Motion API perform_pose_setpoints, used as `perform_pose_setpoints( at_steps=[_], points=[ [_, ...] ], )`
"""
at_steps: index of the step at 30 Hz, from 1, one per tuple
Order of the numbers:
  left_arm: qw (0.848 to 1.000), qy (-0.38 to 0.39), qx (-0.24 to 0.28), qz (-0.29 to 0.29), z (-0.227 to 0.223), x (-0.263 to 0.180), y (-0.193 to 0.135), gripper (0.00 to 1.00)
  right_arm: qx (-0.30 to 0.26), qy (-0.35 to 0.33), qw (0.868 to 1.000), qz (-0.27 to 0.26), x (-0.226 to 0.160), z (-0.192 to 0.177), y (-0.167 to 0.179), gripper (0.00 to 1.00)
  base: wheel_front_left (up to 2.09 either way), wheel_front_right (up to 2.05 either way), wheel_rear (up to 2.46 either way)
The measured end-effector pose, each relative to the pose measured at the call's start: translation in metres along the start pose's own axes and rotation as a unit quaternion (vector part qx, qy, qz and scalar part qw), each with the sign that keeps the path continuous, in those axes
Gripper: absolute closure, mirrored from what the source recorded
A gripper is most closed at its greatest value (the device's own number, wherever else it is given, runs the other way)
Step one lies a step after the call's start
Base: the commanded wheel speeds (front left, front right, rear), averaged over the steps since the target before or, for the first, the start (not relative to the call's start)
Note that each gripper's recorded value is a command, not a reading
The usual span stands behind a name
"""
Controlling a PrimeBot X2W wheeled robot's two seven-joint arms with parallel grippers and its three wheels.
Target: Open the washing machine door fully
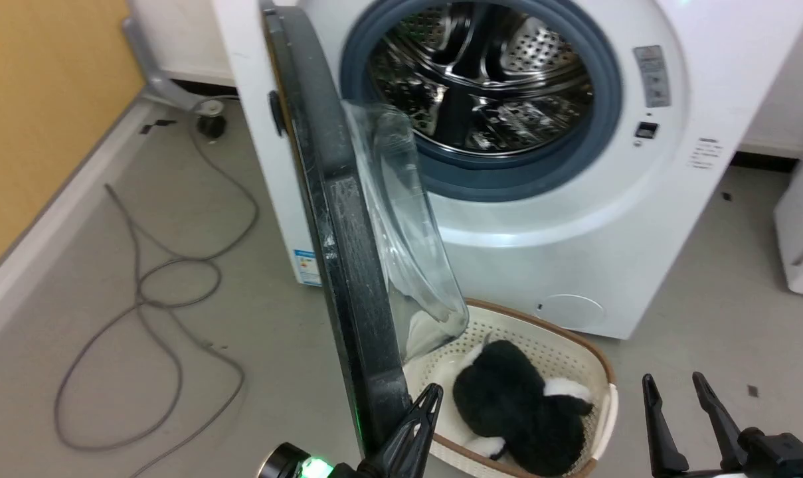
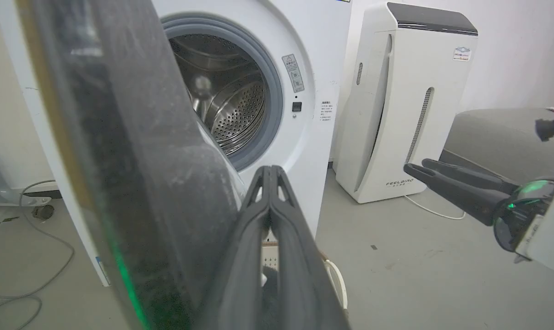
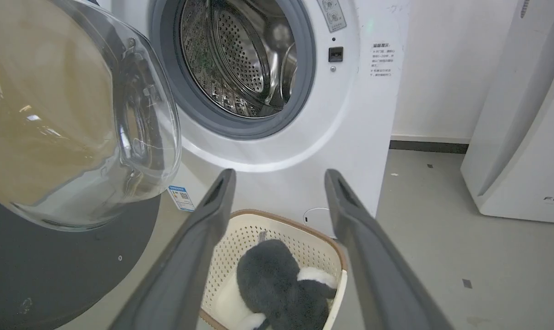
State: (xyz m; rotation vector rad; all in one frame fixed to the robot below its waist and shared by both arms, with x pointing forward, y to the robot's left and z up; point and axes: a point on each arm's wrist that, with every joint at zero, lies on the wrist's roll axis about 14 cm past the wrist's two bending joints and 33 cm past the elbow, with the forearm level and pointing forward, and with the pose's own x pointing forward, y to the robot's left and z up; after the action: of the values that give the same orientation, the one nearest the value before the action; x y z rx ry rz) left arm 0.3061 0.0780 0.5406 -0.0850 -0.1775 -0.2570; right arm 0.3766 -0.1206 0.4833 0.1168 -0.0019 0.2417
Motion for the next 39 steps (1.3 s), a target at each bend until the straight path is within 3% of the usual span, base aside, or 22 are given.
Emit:
perform_pose_setpoints(
  at_steps=[8, 15, 28, 39],
  points=[
    [0.998, 0.004, 0.005, 0.057, 0.0, -0.016, 0.026, 1.0, 0.005, 0.01, 0.999, 0.04, 0.015, -0.007, 0.025, 0.0, 0.0, 0.0, 0.0],
    [0.99, 0.01, 0.017, 0.142, -0.001, -0.033, 0.068, 1.0, 0.007, 0.021, 0.997, 0.074, 0.027, -0.015, 0.046, 0.0, 0.0, 0.0, 0.0],
    [0.951, 0.031, 0.046, 0.305, 0.0, -0.087, 0.157, 1.0, 0.009, 0.046, 0.992, 0.119, 0.04, -0.034, 0.075, 0.0, 0.0, 0.0, 0.0],
    [0.922, 0.042, 0.068, 0.379, 0.0, -0.099, 0.222, 1.0, 0.002, 0.059, 0.991, 0.116, 0.047, -0.047, 0.071, 0.0, 0.0, 0.0, 0.0]
  ],
)
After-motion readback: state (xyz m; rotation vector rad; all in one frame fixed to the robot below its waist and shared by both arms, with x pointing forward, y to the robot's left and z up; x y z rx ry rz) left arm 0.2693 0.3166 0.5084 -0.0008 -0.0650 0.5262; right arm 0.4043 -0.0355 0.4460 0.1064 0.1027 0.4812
